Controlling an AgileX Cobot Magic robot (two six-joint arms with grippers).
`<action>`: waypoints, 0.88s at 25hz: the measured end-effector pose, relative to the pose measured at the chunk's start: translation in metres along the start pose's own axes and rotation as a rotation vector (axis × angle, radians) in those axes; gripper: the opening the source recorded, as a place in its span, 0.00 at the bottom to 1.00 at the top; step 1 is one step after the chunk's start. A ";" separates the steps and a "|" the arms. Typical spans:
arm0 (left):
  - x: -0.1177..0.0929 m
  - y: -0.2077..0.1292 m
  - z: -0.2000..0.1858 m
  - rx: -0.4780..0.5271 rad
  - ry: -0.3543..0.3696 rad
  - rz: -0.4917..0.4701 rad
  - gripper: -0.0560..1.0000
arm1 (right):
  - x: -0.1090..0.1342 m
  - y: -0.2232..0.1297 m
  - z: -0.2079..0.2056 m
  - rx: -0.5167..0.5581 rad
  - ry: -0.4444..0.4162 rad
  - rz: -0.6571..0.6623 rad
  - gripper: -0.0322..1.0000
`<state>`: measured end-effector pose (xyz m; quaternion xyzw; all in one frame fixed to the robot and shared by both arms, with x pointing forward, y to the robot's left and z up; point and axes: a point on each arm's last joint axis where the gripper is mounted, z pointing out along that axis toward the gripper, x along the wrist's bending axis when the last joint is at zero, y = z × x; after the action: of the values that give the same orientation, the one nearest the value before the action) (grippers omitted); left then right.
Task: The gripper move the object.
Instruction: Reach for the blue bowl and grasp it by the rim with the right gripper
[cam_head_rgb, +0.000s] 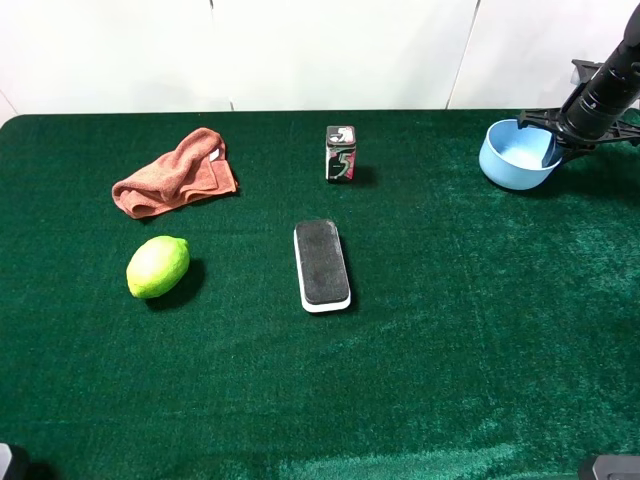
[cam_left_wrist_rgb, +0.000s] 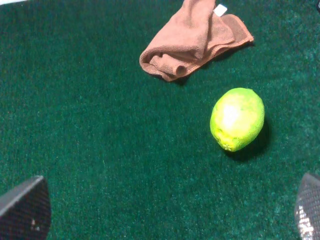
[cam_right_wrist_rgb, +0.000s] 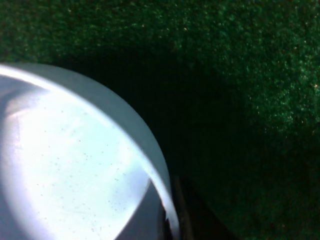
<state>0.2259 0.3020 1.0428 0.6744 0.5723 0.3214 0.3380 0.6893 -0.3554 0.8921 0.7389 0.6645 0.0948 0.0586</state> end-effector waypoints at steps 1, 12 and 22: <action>0.000 0.000 0.000 0.000 0.000 0.000 0.99 | 0.000 0.000 0.000 0.000 0.000 0.000 0.00; 0.000 0.000 0.000 0.000 0.000 0.000 0.99 | 0.002 0.011 -0.017 0.013 0.010 -0.003 0.00; 0.000 0.000 0.000 0.000 0.000 0.000 0.99 | 0.005 0.020 -0.043 0.046 0.026 -0.007 0.00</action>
<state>0.2259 0.3020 1.0428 0.6744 0.5723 0.3214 0.3380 0.6995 -0.3545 0.9386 0.7363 0.6700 0.0890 0.0331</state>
